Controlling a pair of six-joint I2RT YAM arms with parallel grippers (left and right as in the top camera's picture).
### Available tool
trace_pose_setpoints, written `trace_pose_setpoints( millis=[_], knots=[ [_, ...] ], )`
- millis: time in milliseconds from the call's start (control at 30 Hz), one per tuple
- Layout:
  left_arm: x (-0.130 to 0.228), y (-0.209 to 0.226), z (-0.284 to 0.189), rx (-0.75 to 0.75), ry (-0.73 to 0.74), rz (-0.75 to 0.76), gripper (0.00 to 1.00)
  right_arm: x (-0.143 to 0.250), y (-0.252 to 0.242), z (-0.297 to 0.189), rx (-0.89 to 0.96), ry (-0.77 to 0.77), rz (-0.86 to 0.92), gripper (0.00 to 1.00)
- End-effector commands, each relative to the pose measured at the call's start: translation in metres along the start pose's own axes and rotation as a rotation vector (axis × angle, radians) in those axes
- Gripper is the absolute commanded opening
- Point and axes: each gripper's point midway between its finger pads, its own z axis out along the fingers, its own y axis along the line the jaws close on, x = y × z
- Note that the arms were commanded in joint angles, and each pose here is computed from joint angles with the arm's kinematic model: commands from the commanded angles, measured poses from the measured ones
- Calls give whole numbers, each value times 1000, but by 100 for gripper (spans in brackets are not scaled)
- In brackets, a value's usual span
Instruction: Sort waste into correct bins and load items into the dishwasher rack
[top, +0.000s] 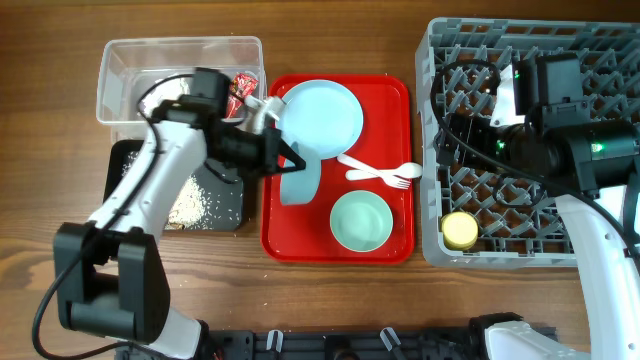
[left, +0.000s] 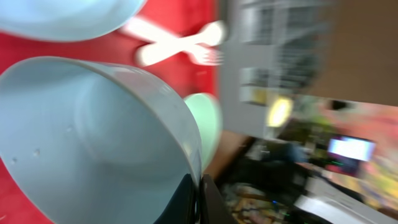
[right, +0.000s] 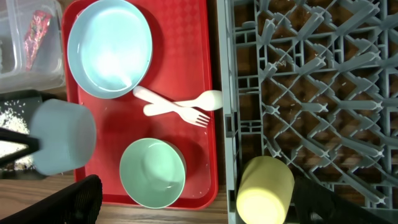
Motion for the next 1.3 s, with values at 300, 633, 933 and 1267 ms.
trace_pose_setpoints(
  millis=[300, 633, 933, 1267],
  knots=[
    [10, 25, 37, -670, -97, 68, 4, 1, -2, 1, 14, 1, -9, 100],
    [15, 4, 58, -754, -139, 234, 44, 1, -2, 1, 13, 1, -9, 100],
    [3, -6, 54, -664, -165, 171, 60, -1, 11, 1, -57, -3, -12, 100],
    [-18, -16, -21, -615, -293, 12, 70, -20, 59, 18, -243, -17, -47, 89]
  ],
)
